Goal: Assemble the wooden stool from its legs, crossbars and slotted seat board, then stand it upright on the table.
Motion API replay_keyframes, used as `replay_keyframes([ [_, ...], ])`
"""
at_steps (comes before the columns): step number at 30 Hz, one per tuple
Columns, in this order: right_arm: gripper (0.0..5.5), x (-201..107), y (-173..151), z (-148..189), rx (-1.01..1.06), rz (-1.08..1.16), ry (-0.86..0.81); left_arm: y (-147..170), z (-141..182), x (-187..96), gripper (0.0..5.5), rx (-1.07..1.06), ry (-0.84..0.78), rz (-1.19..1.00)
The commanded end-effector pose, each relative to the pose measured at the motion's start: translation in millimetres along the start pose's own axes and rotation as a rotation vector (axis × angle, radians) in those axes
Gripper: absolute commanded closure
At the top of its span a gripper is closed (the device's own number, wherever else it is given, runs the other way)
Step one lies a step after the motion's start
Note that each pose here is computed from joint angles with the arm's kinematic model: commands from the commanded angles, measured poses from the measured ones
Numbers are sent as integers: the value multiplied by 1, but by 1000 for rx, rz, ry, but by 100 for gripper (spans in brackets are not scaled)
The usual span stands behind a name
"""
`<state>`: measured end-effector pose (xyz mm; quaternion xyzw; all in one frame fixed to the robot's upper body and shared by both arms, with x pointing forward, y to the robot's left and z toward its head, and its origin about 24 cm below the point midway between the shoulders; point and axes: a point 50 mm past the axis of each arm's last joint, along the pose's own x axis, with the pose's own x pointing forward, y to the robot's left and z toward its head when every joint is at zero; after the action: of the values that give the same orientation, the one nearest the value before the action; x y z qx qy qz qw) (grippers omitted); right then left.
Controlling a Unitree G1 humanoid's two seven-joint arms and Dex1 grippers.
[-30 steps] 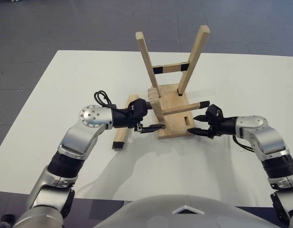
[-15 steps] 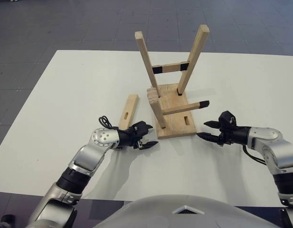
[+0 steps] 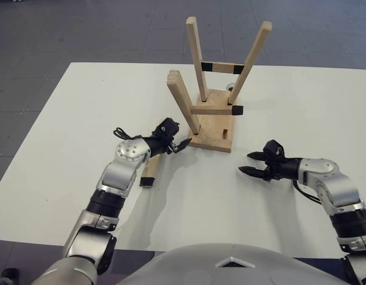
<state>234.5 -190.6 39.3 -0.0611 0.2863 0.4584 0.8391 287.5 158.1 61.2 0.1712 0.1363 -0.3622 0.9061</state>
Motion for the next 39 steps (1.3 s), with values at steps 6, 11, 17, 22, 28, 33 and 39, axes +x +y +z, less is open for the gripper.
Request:
replay_keyframes([
  [6, 211, -5, -1, 0, 8, -55, -12, 76, 43, -70, 254, -177, -137, 212],
  [11, 211, 3, -6, 10, 11, -135, -76, 84, 140, -63, 322, -344, -561, 215],
  [17, 211, -1, -17, 28, -113, -438, -224, 48, 176, -47, 368, -437, -572, 115],
  [22, 211, -7, -30, 18, -149, -636, -209, 27, 173, -35, 368, -496, -506, 60],
  [28, 211, 2, -32, 24, -187, -667, -206, 32, 172, -25, 368, -448, -479, 77],
  [33, 211, 3, -32, 24, -189, -671, -204, 44, 222, -45, 368, -392, -778, 49],
  [39, 211, 2, -32, 23, -188, -673, -202, 61, 254, -69, 368, -329, -1002, 74],
])
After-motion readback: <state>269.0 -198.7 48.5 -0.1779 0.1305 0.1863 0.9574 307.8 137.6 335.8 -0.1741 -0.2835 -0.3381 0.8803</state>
